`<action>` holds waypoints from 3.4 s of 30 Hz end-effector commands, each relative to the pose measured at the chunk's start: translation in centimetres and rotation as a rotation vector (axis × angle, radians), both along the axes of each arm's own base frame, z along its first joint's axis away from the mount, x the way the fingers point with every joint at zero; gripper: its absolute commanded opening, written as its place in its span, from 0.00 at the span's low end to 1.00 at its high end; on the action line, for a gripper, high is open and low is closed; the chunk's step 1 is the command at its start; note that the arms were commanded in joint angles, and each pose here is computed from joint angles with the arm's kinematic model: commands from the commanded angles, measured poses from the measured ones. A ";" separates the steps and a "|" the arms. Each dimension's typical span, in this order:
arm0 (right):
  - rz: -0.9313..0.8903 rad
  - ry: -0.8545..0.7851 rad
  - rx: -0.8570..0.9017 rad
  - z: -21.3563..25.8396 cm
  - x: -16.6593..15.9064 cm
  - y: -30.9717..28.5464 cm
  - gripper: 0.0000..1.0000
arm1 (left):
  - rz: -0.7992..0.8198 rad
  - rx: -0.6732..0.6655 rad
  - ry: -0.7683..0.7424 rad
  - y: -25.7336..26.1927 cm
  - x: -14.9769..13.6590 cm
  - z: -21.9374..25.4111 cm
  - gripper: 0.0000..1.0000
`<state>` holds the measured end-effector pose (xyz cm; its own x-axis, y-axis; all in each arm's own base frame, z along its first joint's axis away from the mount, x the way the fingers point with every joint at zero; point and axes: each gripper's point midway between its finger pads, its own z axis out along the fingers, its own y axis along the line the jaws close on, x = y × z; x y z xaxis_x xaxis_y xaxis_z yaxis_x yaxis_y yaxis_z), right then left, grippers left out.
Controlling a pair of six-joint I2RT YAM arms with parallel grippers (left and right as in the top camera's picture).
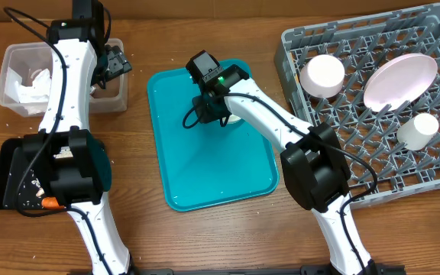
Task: Sort waste into correct bins and load items into the dishwasher rack
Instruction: 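Lift the white bowl and carry it right over the rack, then lower the bowl into the rack's middle and release it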
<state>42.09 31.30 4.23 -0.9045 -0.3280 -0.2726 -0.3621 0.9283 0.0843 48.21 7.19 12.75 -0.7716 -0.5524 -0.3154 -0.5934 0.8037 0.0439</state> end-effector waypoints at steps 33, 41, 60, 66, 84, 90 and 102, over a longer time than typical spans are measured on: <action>-0.339 -0.060 0.500 27.8 -6.0 -19.9 0.04 | 0.024 -0.007 -0.033 0.1 0.4 0.9 1.00; -0.252 0.004 0.867 29.4 -7.1 -23.5 0.04 | 0.024 -0.007 -0.033 0.1 0.4 1.0 1.00; -0.430 -0.011 1.241 18.5 -8.9 -31.8 0.04 | 0.023 -0.007 -0.033 0.0 0.4 1.0 1.00; -0.455 0.030 1.217 15.7 -8.6 -32.2 0.13 | 0.024 -0.007 -0.033 0.1 0.4 1.0 1.00; -0.725 0.120 1.057 13.5 -7.6 -36.2 0.15 | 0.023 -0.007 -0.033 0.0 0.4 0.9 1.00; -0.918 0.153 0.681 11.4 -9.0 -40.2 0.30 | 0.024 -0.007 -0.033 0.1 0.4 0.9 1.00; -0.974 0.224 0.401 7.9 -9.7 -39.1 0.36 | 0.024 -0.007 -0.033 0.1 0.4 0.9 0.99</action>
